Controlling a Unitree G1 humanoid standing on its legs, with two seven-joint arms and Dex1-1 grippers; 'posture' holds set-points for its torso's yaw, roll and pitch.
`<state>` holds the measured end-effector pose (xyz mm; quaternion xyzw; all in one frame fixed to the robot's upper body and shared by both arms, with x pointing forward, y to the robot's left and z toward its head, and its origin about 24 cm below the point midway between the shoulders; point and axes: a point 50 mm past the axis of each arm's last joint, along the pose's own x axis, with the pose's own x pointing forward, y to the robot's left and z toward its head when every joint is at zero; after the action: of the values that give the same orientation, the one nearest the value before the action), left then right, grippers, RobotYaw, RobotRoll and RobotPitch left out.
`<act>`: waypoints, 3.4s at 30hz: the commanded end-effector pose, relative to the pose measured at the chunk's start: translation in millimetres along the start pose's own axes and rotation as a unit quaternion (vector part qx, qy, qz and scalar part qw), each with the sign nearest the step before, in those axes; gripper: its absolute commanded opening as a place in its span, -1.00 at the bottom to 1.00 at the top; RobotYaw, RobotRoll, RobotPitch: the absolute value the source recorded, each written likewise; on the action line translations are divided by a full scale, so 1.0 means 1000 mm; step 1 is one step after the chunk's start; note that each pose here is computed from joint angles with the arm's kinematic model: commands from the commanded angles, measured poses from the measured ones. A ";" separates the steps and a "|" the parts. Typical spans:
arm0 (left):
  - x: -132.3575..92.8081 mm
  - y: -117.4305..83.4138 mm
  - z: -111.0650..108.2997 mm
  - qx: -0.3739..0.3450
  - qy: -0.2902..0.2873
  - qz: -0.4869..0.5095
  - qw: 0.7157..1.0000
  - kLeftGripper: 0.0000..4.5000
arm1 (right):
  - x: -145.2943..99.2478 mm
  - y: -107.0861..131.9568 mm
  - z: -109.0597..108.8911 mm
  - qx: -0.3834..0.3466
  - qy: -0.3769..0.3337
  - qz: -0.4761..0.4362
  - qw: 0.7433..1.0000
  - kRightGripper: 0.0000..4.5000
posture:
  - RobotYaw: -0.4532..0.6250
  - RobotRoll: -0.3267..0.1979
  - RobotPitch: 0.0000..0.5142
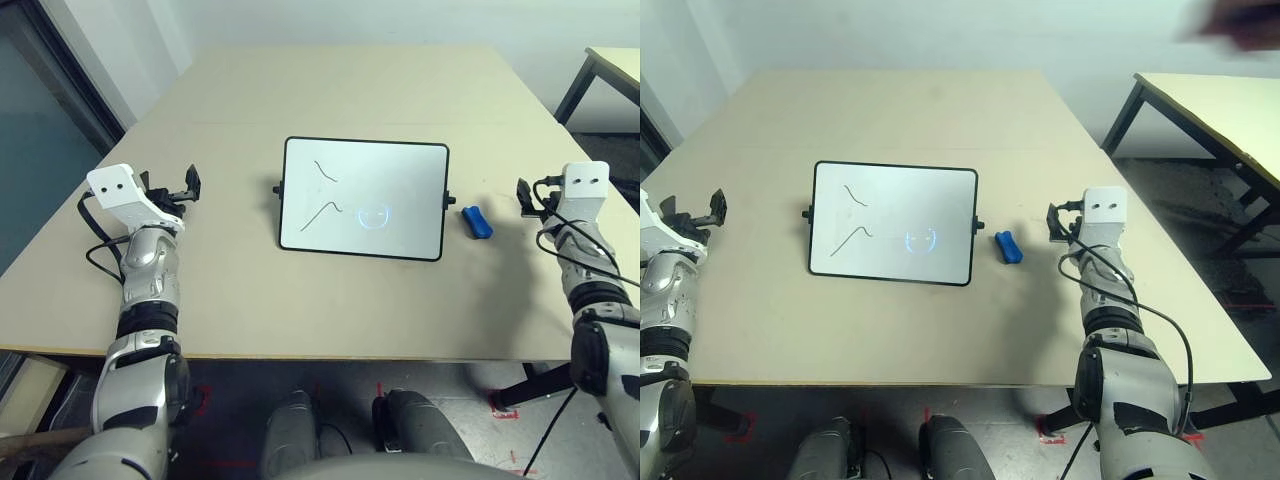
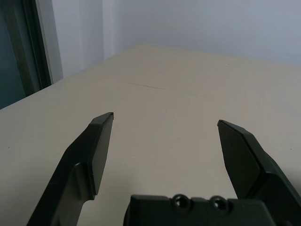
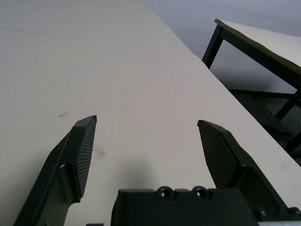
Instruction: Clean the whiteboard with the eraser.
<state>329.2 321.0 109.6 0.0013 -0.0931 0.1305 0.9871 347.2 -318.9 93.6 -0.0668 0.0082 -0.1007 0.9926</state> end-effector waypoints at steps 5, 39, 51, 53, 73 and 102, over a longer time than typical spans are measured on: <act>0.011 -0.012 0.019 -0.008 -0.018 -0.039 0.999 1.00 | 0.000 -0.005 0.003 0.007 0.017 -0.003 1.000 0.99 | -0.31 0.25 -0.70; -0.002 -0.106 0.066 0.019 0.079 -0.461 0.884 1.00 | -0.051 0.071 -0.005 0.007 0.217 0.185 0.958 0.92 | -0.35 0.25 -0.70; -0.003 -0.103 0.061 0.023 0.087 -0.466 0.880 1.00 | -0.052 0.067 0.005 0.013 0.204 0.155 0.967 -0.60 | -0.36 0.25 -0.74; -0.003 -0.102 0.061 0.024 0.089 -0.467 0.879 1.00 | -0.046 0.060 0.014 0.012 0.184 0.133 0.974 -0.69 | -0.37 0.25 -0.75; 0.000 -0.096 0.066 0.035 0.143 -0.485 0.862 1.00 | -0.072 0.217 0.128 -0.135 0.055 0.504 0.851 -0.71 | -0.36 0.25 -0.83; -0.015 -0.099 0.069 0.018 0.138 -0.465 0.874 1.00 | -0.066 0.245 0.100 -0.316 0.098 0.486 0.809 -0.72 | -0.29 0.25 -0.74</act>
<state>330.1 220.9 179.4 0.0476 0.0509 -0.3415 0.9373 344.3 -58.1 173.8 -0.3381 0.1413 0.3729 0.8525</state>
